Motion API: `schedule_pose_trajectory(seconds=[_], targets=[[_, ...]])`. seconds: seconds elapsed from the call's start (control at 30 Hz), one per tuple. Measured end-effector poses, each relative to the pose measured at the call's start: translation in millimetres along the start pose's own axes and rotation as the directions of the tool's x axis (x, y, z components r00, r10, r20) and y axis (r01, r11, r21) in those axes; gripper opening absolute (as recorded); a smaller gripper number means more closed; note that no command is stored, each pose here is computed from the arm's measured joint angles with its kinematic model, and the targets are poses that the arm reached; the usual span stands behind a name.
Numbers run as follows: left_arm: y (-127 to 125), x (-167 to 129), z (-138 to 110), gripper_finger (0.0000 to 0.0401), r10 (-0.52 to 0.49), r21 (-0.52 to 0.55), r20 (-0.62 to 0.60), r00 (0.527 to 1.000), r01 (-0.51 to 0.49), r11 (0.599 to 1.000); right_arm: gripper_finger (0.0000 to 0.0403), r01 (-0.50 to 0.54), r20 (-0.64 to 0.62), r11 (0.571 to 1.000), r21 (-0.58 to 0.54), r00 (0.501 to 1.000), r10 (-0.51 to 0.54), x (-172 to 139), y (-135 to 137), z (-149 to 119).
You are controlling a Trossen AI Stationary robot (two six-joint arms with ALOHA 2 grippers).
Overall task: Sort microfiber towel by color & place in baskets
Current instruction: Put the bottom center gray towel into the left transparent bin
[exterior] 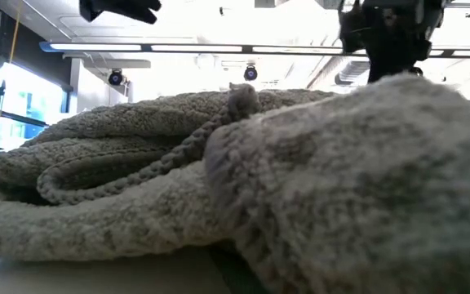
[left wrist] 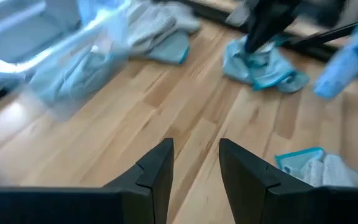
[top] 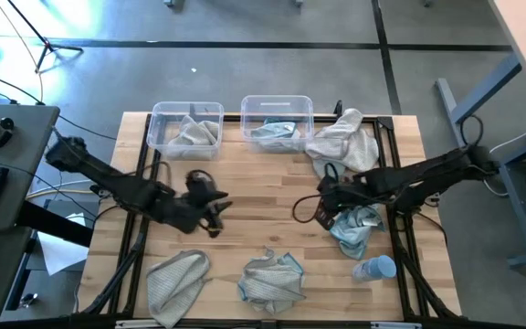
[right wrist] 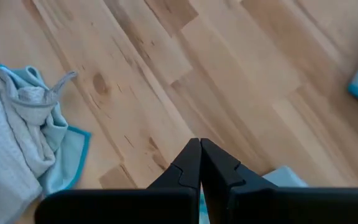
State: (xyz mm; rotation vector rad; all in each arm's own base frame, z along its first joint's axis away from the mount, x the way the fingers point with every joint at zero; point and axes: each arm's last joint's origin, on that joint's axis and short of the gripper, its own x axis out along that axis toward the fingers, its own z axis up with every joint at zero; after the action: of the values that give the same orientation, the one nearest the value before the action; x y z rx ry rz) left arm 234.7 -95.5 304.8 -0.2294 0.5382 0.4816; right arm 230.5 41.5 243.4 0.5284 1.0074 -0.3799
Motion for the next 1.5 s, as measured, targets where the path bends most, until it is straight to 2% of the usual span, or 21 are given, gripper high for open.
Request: schedule_pose_trajectory(seconds=[0.13,0.27,0.4,0.6,0.83,0.9,1.07,1.23,1.37,1.5], targets=[[-22.8,14.4,15.1,0.0117,0.045,-0.041,-0.13,0.99,-0.051,0.998,0.0,-0.002,0.025,0.999,-0.049,1.0,0.003,-3.7,-15.2,-5.7],[-46.4,30.6,25.0,0.0109,-0.014,-0.019,-0.247,0.969,0.009,1.0,0.0,0.013,0.024,0.999,-0.051,1.0,-0.012,-2.2,-24.4,-9.5],[-69.1,45.6,27.4,0.009,-0.059,0.014,-0.312,0.948,0.067,0.998,0.0,0.026,0.011,0.997,-0.067,1.0,-0.025,1.2,-27.3,-12.5],[-95.3,65.5,21.0,0.0066,-0.08,0.011,-0.366,0.927,0.09,0.996,0.0,0.034,-0.001,0.989,-0.142,0.999,-0.035,6.2,-30.3,-16.9],[-117.9,92.0,-1.0,0.0065,-0.141,0.005,-0.501,0.854,0.166,0.986,0.0,0.045,-0.03,0.986,-0.16,0.998,-0.051,10.3,-34.0,-22.1],[-124.9,101.7,-7.5,0.0065,-0.168,-0.03,-0.505,0.847,0.177,0.984,0.0,0.044,-0.03,0.984,-0.172,0.998,-0.05,10.3,-33.9,-22.0],[-132.0,128.9,-19.3,0.0086,-0.191,-0.078,-0.511,0.838,0.176,0.981,0.0,0.043,-0.031,0.982,-0.184,0.998,-0.05,10.3,-33.9,-22.1],[-130.7,147.4,-26.3,0.0138,-0.176,-0.081,-0.52,0.836,0.157,0.984,0.0,0.041,-0.033,0.982,-0.185,0.998,-0.048,10.3,-33.7,-22.4],[-128.0,151.6,-25.2,0.0176,-0.173,-0.068,-0.524,0.834,0.161,0.985,0.0,0.038,-0.036,0.982,-0.185,0.998,-0.045,10.3,-33.6,-22.4],[-129.9,149.3,-27.2,0.0185,-0.22,-0.075,-0.57,0.792,0.216,0.973,0.0,0.039,-0.036,0.983,-0.182,0.998,-0.046,10.3,-33.6,-22.5]])
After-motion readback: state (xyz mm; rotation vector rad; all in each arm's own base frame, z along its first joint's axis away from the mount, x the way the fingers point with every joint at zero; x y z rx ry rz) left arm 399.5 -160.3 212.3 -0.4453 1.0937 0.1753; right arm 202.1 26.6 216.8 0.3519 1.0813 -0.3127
